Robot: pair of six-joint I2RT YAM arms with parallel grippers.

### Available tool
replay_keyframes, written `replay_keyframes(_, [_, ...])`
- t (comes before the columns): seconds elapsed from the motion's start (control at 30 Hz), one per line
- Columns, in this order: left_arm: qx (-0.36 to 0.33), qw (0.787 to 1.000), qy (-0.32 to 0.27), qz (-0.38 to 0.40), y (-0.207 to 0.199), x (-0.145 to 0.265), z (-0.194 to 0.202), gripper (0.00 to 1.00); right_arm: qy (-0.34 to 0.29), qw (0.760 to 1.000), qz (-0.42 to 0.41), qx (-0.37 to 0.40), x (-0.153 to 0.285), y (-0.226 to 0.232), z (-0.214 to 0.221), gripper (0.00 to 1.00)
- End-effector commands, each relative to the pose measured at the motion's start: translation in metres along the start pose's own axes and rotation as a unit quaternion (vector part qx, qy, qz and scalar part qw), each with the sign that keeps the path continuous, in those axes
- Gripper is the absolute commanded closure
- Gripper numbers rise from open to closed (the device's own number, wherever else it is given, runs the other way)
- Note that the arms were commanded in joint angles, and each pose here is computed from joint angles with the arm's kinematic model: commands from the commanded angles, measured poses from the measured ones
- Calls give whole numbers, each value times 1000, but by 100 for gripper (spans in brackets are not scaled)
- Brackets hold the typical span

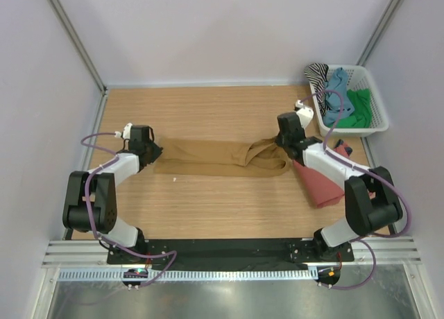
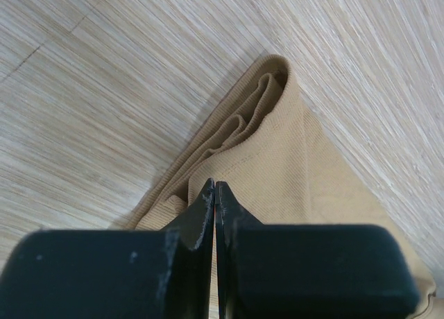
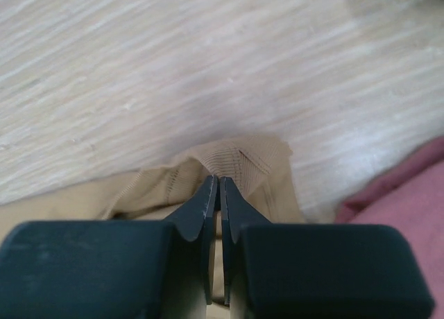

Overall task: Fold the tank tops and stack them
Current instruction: Fold the tank top

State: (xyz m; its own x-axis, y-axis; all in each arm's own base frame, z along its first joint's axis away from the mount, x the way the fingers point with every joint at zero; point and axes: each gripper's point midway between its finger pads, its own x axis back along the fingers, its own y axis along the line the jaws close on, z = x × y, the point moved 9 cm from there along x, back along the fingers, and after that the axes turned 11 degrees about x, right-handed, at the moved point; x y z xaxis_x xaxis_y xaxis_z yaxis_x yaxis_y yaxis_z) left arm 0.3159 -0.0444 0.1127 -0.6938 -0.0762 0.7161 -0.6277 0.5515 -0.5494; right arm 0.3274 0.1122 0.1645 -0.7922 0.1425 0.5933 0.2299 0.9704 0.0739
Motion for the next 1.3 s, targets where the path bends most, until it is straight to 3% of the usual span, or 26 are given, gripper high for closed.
replay_keyframes(0.0, [4, 1000, -19, 5, -3, 6, -5, 100, -48, 996, -6, -69, 1, -7, 12, 89])
replay_keyframes(0.1, [1, 1000, -22, 0, -3, 6, -6, 100, -41, 996, 6, -80, 4, -17, 29, 78])
replay_keyframes(0.17, [-3, 1000, -28, -7, -3, 6, -8, 100, -47, 995, 14, -90, 9, -22, 33, 77])
replay_keyframes(0.23, [-7, 999, -34, -15, -5, 9, -12, 100, -47, 994, 30, -94, 10, -28, 40, 62])
replay_keyframes(0.33, [-13, 999, -43, -27, -7, 11, -17, 97, -55, 994, 29, -95, 17, -31, 36, 57])
replay_keyframes(0.4, [-14, 998, -49, -32, -7, 13, -21, 90, -62, 993, 24, -92, 21, -31, 32, 53])
replay_keyframes(0.43, [-14, 998, -50, -31, -9, 14, -23, 69, -63, 994, 21, -89, 23, -31, 30, 53])
replay_keyframes(0.53, [-14, 999, -47, -21, -13, 16, -27, 48, -63, 994, 19, -83, 26, -31, 26, 54])
replay_keyframes(0.7, [-31, 999, -17, -6, -25, 8, -27, 46, -52, 996, 1, -67, 35, -31, 26, 55])
replay_keyframes(0.93, [-38, 998, 41, -22, -23, -18, -14, 58, 12, 999, -33, -38, 46, -28, 34, 51])
replay_keyframes(1.0, [-37, 998, 48, -26, -18, -23, -10, 58, 32, 998, -42, -32, 48, -24, 39, 46])
replay_keyframes(1.07, [-35, 997, 55, -29, -16, -26, -7, 58, 52, 998, -41, -17, 51, -19, 53, 34])
replay_keyframes(1.1, [-35, 997, 58, -30, -15, -29, -6, 59, 57, 998, -39, -11, 51, -18, 58, 34])
replay_keyframes(1.17, [-35, 997, 66, -29, -14, -32, -3, 64, 75, 996, -39, -7, 49, -14, 73, 33])
replay_keyframes(1.27, [-35, 996, 74, -32, -11, -38, 0, 76, 92, 995, -35, -15, 43, -13, 84, 20])
